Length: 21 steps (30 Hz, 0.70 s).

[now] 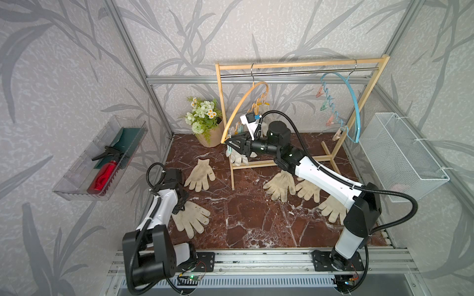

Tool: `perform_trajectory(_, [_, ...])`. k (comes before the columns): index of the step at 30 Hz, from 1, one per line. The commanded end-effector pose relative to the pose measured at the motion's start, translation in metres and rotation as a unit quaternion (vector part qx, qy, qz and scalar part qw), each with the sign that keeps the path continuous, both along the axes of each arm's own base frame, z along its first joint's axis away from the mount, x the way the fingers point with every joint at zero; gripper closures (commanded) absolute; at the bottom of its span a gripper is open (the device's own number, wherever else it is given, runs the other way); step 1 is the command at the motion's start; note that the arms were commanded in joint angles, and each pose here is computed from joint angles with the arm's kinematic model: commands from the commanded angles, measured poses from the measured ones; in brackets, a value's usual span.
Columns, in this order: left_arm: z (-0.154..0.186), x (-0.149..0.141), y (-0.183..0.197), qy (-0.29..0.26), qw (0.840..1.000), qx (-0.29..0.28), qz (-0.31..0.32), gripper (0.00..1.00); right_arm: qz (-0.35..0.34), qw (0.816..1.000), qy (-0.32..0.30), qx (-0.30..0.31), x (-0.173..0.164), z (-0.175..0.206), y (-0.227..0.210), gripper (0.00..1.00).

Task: Clip the gloves onto a hanger to dry
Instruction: Pick up the glove from the center of the board.

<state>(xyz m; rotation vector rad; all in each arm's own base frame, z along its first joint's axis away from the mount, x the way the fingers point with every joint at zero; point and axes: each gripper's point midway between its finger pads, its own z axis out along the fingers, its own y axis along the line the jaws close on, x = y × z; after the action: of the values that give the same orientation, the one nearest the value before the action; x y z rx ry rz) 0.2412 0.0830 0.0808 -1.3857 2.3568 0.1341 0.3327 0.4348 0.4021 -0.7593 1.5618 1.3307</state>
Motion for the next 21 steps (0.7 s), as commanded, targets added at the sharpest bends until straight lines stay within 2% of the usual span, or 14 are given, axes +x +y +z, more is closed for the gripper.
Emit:
perform_trajectory(1, [0.045,0.022,-0.015,-0.084,0.994,0.033,-0.056,1.00,-0.016,0.999,-0.028,0.022,-0.001,0.027,-0.013,0.70])
perform_trajectory(5, [0.087,0.041,-0.048,-0.166,0.973,0.061,-0.149,1.00,-0.017,0.999,-0.028,0.022,-0.001,0.027,-0.014,0.70])
perform_trajectory(8, [0.117,0.051,-0.076,-0.220,0.947,0.076,-0.222,1.00,-0.018,0.999,-0.027,0.023,-0.001,0.026,-0.014,0.70])
perform_trajectory(13, [0.162,0.060,-0.126,-0.305,0.886,0.097,-0.336,1.00,-0.021,0.999,-0.026,0.024,0.001,0.026,-0.014,0.70])
perform_trajectory(18, [0.190,0.060,-0.173,-0.354,0.818,0.118,-0.439,1.00,-0.025,0.999,-0.026,0.023,0.001,0.027,-0.015,0.70])
perform_trajectory(21, [0.201,0.056,-0.196,-0.369,0.785,0.125,-0.481,1.00,-0.025,0.999,-0.026,0.021,0.001,0.026,-0.015,0.70])
